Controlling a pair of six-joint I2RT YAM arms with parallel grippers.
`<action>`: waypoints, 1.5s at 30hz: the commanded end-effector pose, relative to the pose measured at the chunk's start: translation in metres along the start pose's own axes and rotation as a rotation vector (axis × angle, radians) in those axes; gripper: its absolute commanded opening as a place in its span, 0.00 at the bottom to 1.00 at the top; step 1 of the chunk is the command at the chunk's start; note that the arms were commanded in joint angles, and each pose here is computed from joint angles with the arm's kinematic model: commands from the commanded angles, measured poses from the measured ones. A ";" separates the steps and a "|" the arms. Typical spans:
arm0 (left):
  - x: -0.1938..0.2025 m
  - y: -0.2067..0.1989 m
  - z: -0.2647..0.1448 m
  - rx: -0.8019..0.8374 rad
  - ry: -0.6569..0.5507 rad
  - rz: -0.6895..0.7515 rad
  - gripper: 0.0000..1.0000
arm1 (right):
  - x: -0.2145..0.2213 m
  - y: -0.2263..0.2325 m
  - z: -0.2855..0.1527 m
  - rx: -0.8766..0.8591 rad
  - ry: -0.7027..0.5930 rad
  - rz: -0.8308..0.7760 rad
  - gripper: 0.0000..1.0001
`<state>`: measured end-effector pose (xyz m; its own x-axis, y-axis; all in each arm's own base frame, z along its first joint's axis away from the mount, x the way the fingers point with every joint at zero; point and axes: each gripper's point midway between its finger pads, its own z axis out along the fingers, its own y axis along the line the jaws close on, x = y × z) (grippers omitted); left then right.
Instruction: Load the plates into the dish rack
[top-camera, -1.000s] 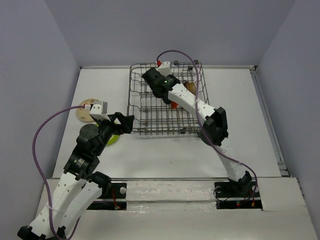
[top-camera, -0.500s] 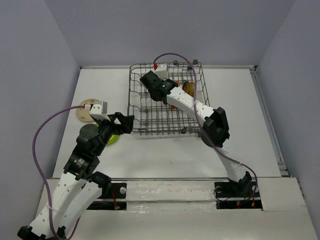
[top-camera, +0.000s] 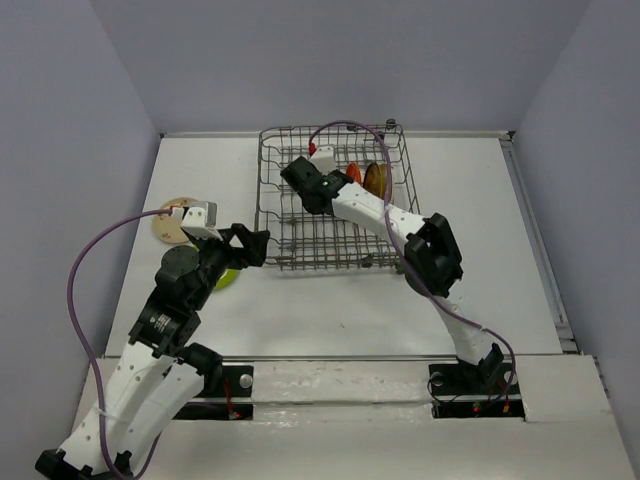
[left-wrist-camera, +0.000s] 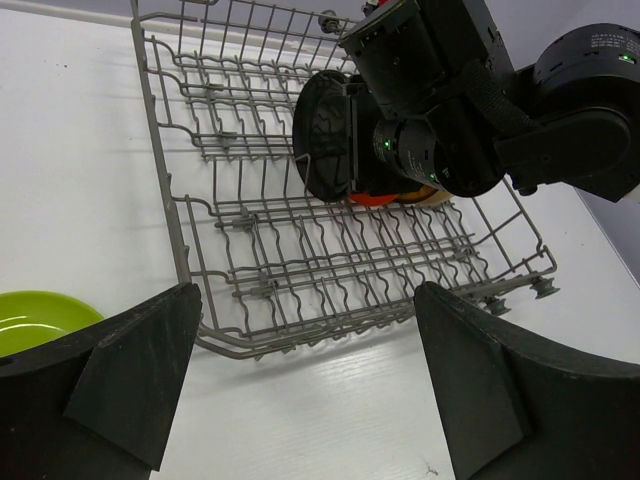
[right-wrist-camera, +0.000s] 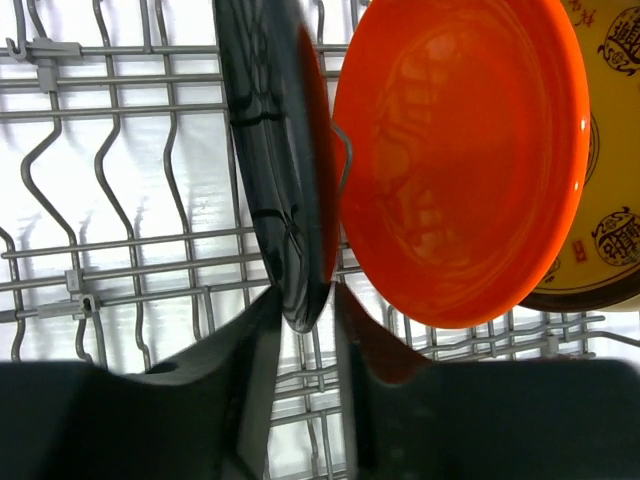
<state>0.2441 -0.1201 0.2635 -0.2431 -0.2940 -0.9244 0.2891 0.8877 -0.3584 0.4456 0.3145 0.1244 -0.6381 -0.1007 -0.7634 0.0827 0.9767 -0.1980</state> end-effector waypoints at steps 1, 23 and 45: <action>-0.026 -0.009 0.000 0.024 -0.067 -0.009 0.99 | -0.038 0.000 -0.024 -0.053 -0.084 0.131 0.36; -0.026 0.022 0.016 -0.078 -0.064 -0.055 0.99 | -0.096 -0.030 -0.129 -0.398 -0.267 0.200 0.72; -0.031 0.208 0.053 -0.584 -0.162 -0.613 0.78 | 0.017 -0.055 -0.269 -1.185 -0.353 0.025 0.75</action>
<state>0.3436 0.0228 0.1914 -0.2047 -0.6824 -0.7017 -0.3818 0.7158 -0.5847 0.2423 0.3085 0.2544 -0.4723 0.0160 -0.8813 -0.6825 0.6261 0.3771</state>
